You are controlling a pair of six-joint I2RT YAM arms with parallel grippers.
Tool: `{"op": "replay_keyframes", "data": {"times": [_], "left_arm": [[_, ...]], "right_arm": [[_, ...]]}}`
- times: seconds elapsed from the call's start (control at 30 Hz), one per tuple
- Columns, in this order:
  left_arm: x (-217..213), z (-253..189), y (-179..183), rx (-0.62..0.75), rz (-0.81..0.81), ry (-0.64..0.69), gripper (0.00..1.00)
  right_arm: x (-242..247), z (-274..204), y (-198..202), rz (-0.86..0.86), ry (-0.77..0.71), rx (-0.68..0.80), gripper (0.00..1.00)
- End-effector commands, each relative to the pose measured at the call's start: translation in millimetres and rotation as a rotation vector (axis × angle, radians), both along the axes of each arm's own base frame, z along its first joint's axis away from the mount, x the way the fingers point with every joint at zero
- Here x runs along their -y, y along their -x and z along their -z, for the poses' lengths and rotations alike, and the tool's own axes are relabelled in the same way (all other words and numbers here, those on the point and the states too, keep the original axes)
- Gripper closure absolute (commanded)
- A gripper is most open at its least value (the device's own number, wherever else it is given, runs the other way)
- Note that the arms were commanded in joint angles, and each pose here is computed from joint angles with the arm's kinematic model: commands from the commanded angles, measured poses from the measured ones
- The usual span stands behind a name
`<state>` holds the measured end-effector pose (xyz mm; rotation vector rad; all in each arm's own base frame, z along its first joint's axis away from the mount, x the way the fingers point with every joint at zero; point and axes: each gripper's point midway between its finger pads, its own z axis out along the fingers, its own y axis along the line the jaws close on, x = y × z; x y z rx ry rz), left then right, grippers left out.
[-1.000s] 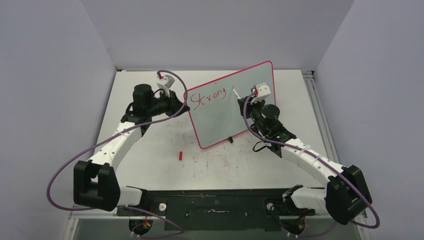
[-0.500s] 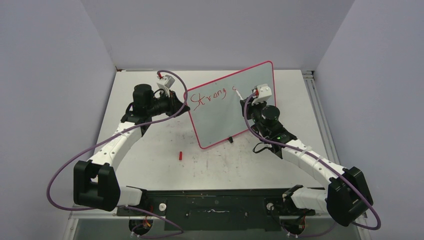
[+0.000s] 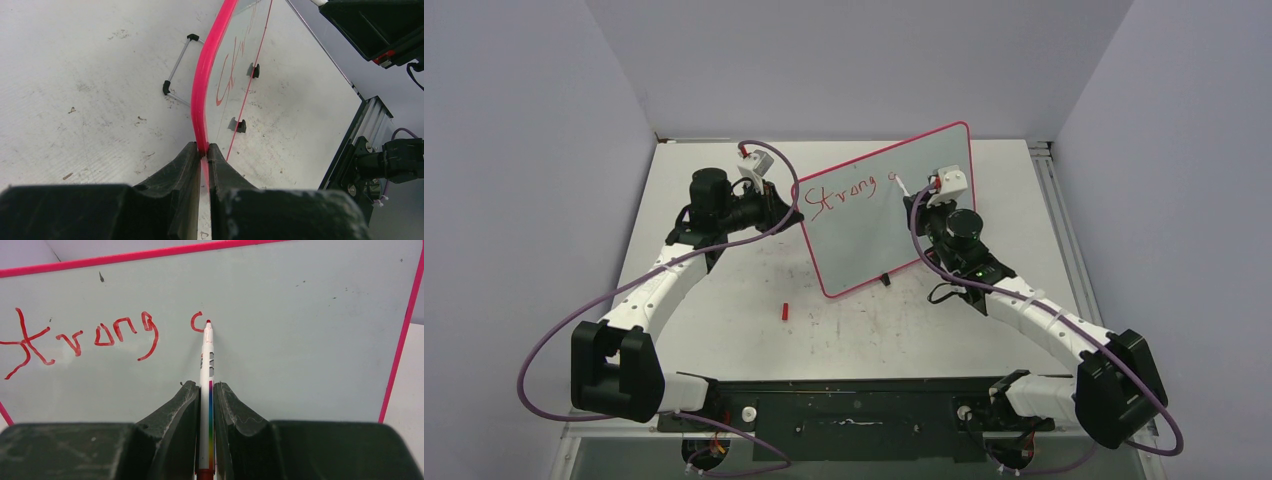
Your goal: Write a sentence on the whiteboard
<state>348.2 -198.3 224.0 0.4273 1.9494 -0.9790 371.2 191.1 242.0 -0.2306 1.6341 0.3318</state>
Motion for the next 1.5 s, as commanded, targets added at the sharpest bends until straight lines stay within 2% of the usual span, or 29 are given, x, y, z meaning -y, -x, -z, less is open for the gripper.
{"op": "replay_keyframes", "data": {"times": [0.0,0.37,1.0,1.47], "left_arm": [[3.2,-19.8,4.9,0.047,0.031,0.019,1.00],[3.6,-19.7,5.0,0.047,0.033,0.019,1.00],[3.3,-20.8,5.3,0.048,0.032,0.021,1.00],[4.1,-20.5,6.1,0.047,0.033,0.023,1.00]], "right_arm": [[-9.4,-38.6,-7.3,-0.014,-0.054,0.098,0.95],[-9.3,-36.7,-8.6,-0.011,-0.054,0.096,0.95],[2.2,-0.3,4.0,0.015,-0.028,0.018,0.95],[10.1,-22.1,-5.7,0.079,-0.040,0.063,0.95]]}}
